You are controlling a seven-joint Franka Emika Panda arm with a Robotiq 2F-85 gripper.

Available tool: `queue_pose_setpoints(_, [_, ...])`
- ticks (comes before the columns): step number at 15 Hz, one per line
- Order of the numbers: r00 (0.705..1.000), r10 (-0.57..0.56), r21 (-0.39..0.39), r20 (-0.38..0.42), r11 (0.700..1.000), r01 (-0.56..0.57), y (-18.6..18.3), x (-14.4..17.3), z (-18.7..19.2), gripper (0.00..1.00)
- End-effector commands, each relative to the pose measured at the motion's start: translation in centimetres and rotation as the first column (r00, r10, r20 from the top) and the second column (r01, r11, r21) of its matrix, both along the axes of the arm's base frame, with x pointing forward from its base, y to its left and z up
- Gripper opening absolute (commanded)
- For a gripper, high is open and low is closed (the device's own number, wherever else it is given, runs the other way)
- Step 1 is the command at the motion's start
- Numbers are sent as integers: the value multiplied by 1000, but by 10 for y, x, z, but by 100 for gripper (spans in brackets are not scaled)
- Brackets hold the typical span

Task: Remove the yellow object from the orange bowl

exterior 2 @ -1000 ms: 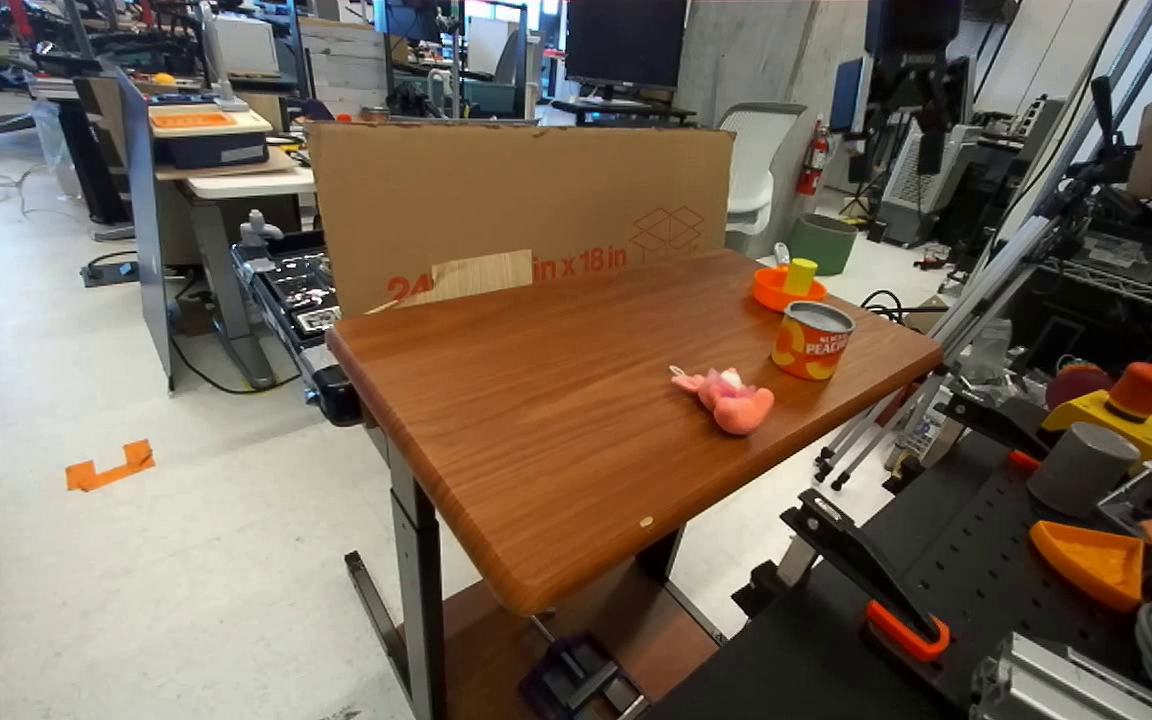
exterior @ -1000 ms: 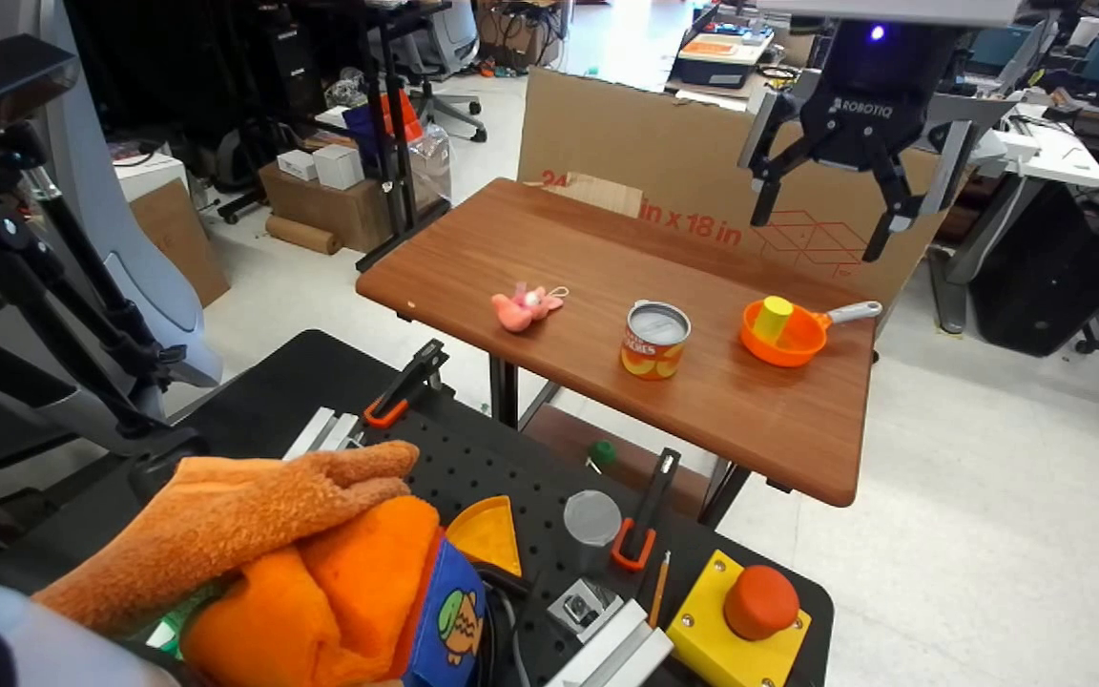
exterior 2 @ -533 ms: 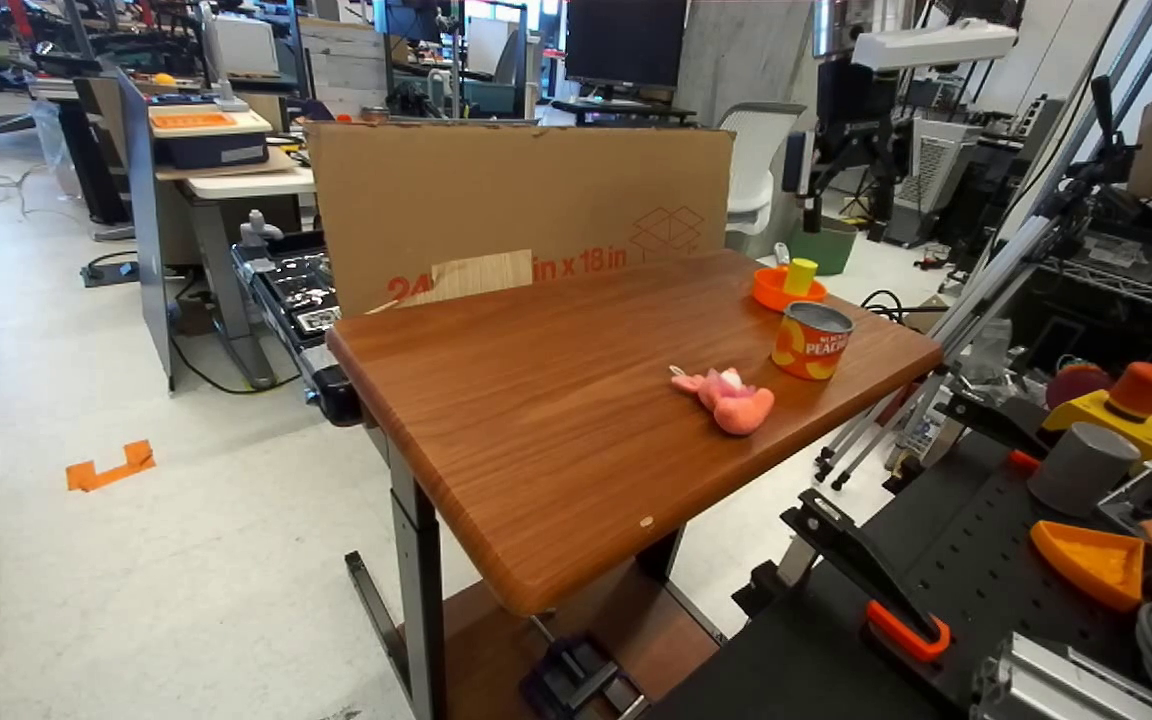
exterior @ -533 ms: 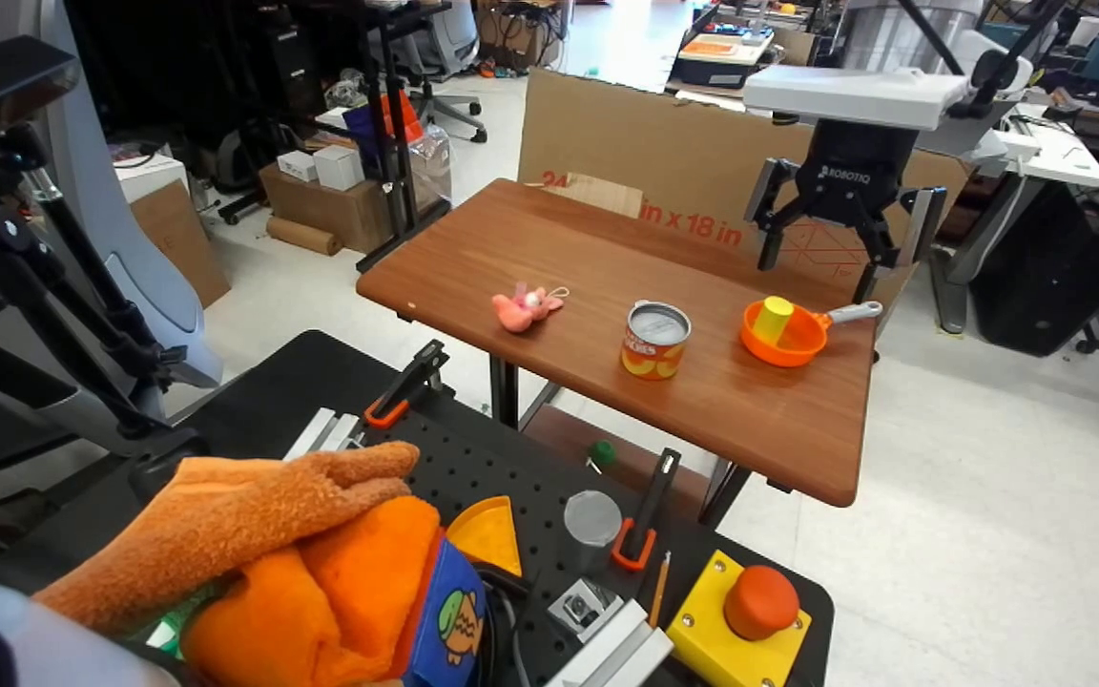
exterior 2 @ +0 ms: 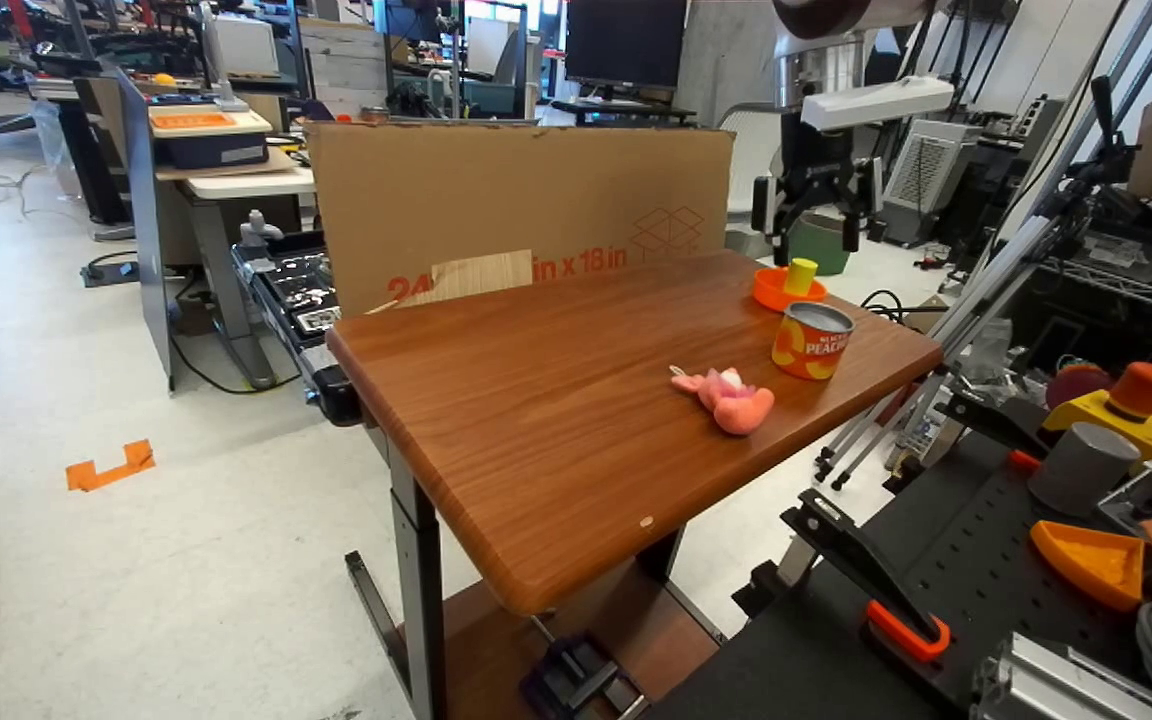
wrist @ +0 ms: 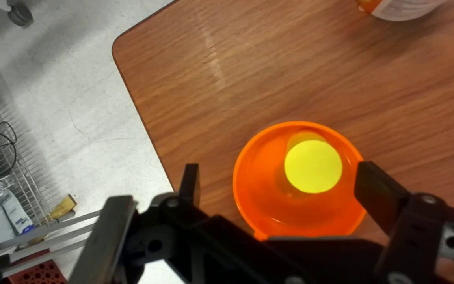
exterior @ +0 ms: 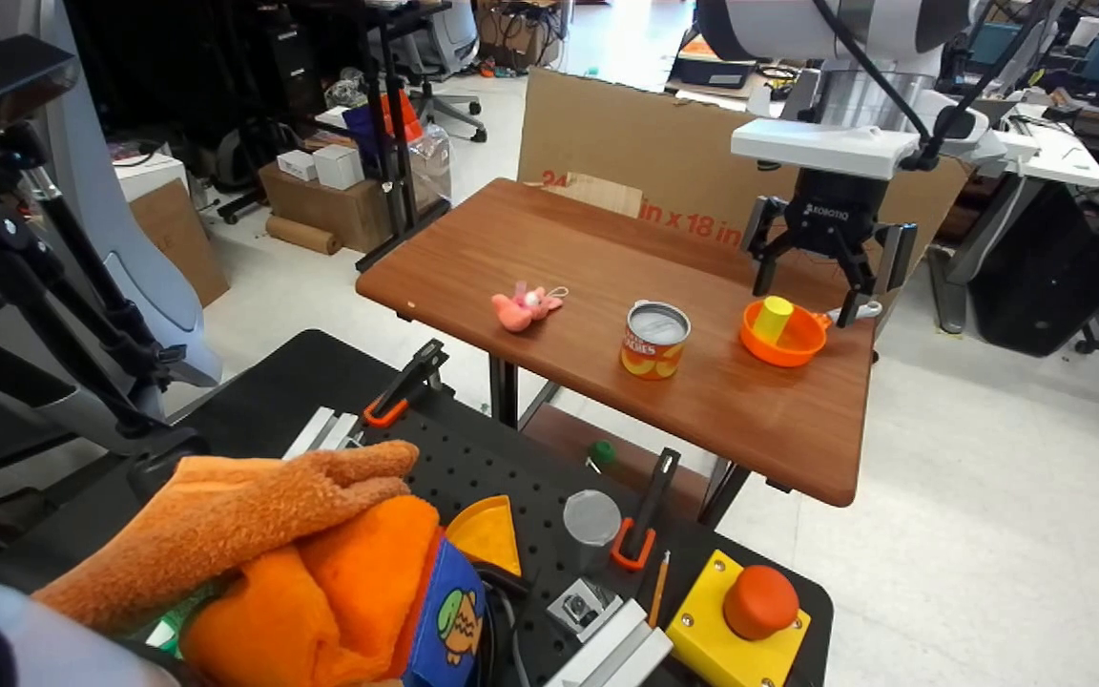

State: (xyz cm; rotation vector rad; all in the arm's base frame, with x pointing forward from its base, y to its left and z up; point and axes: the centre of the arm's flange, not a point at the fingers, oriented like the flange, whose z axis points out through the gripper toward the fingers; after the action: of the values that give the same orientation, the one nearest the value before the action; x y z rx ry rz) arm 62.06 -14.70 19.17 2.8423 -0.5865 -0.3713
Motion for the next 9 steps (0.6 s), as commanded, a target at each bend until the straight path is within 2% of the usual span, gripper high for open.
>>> queue_pose_setpoints(1, [1000, 3, -46, 9, 999, -2, 6, 14, -18, 100])
queue_pose_setpoints(4, [1000, 6, -58, 2, 998, -6, 12, 14, -27, 100])
queue_pose_setpoints(6, [1000, -2, -56, -4, 998, 2, 16, 15, -28, 74])
queue_pose_setpoints(9, [1000, -28, -50, -5, 998, 27, 19, 18, -24, 53])
